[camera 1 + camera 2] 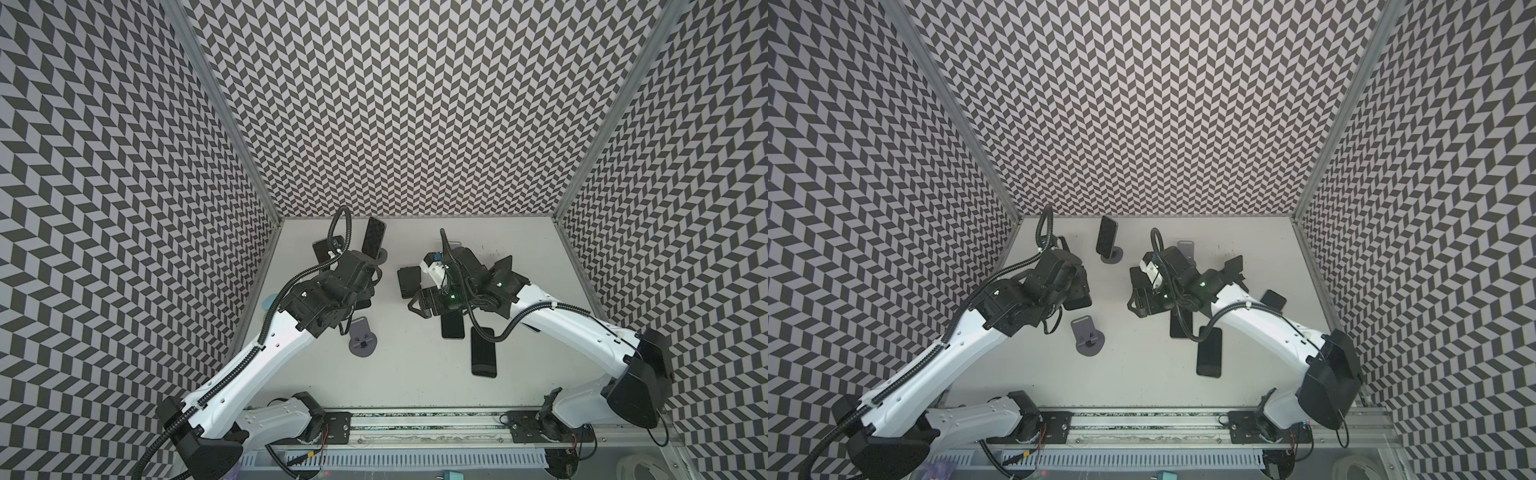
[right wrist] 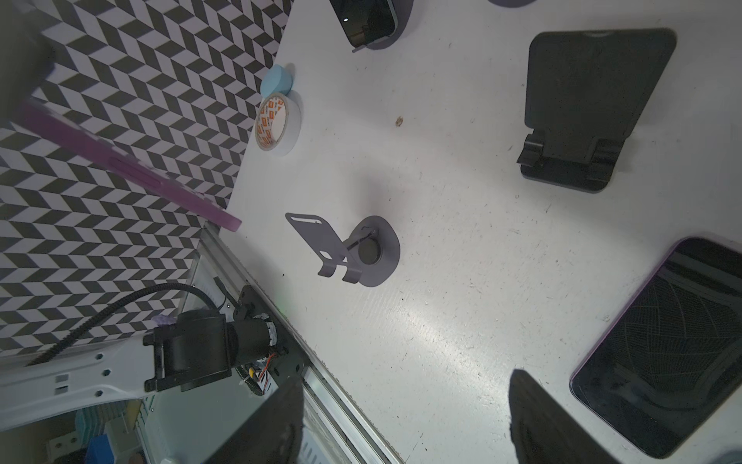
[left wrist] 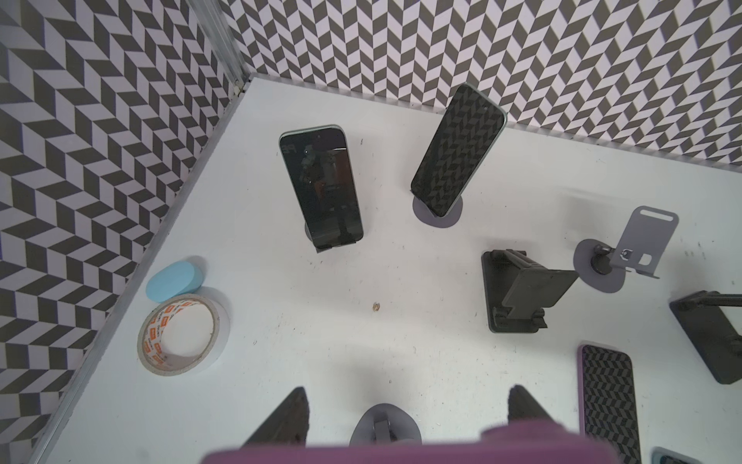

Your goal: Remove the phone from the phone stand

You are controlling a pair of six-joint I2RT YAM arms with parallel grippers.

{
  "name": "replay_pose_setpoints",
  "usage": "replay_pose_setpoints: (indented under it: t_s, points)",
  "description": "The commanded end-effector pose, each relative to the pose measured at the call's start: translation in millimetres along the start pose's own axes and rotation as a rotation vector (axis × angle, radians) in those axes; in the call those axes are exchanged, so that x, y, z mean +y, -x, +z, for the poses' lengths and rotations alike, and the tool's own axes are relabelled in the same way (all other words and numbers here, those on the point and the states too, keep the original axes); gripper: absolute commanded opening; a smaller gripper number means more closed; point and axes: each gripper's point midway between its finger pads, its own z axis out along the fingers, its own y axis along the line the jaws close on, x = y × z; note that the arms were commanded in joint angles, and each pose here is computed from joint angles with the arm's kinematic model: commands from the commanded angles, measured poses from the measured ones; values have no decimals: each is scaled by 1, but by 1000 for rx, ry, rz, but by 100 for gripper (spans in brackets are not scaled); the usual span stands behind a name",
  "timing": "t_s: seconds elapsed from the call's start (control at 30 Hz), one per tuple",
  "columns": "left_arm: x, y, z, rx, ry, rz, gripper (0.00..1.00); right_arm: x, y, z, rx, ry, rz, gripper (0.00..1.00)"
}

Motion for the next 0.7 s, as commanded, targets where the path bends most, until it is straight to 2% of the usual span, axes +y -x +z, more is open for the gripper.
replay_pose_setpoints:
  t_s: [0.0,0.67]
  points:
    - [-9,30,-10,-96,-35,-36,65,6,19,-9,-58,9,-14,78]
    - [-48,46,-7,-111,-119,29,65,-7,27,-33,-130,-47,33,77]
